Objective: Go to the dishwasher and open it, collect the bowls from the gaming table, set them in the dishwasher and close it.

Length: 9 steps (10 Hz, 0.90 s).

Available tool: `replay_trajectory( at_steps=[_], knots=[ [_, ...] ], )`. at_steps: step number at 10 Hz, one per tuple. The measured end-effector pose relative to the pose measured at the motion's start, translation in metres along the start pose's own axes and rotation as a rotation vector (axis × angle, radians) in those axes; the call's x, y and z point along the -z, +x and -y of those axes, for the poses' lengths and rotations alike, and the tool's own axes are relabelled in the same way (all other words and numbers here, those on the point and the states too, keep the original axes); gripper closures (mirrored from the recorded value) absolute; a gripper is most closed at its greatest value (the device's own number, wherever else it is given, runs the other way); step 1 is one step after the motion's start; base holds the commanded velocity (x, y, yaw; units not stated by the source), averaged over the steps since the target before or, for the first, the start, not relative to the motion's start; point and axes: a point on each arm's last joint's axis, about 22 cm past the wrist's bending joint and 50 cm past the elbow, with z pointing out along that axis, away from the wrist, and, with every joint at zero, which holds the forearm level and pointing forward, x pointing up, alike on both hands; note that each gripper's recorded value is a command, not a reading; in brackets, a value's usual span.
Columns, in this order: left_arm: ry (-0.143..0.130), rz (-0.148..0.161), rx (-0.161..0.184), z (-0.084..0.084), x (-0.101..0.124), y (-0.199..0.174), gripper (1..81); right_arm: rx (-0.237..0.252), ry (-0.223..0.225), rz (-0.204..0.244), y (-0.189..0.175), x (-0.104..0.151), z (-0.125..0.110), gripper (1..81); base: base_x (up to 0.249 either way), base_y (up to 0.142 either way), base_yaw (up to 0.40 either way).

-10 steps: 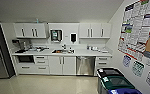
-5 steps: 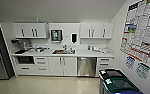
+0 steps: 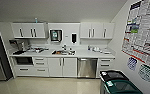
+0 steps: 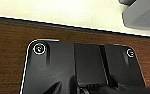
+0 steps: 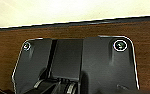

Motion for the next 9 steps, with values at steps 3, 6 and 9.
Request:
replay_trajectory(
  at_steps=[3,6,9],
  knots=[
    [-0.001,0.000,0.000,-0.0007,-0.0003,0.0006,1.0,0.000,0.004,-0.003,0.0026,-0.0008,0.0030,1.0,0.105,0.000,0.000],
    [-0.001,0.000,0.000,-0.0007,-0.0002,0.0003,1.0,0.001,0.004,-0.004,0.0040,-0.0009,0.0030,1.0,0.097,0.000,0.000],
    [-0.001,0.000,0.000,-0.0007,-0.0002,-0.0001,1.0,0.001,0.004,-0.004,0.0041,-0.0009,0.0030,1.0,0.094,0.000,0.000]
  ],
)
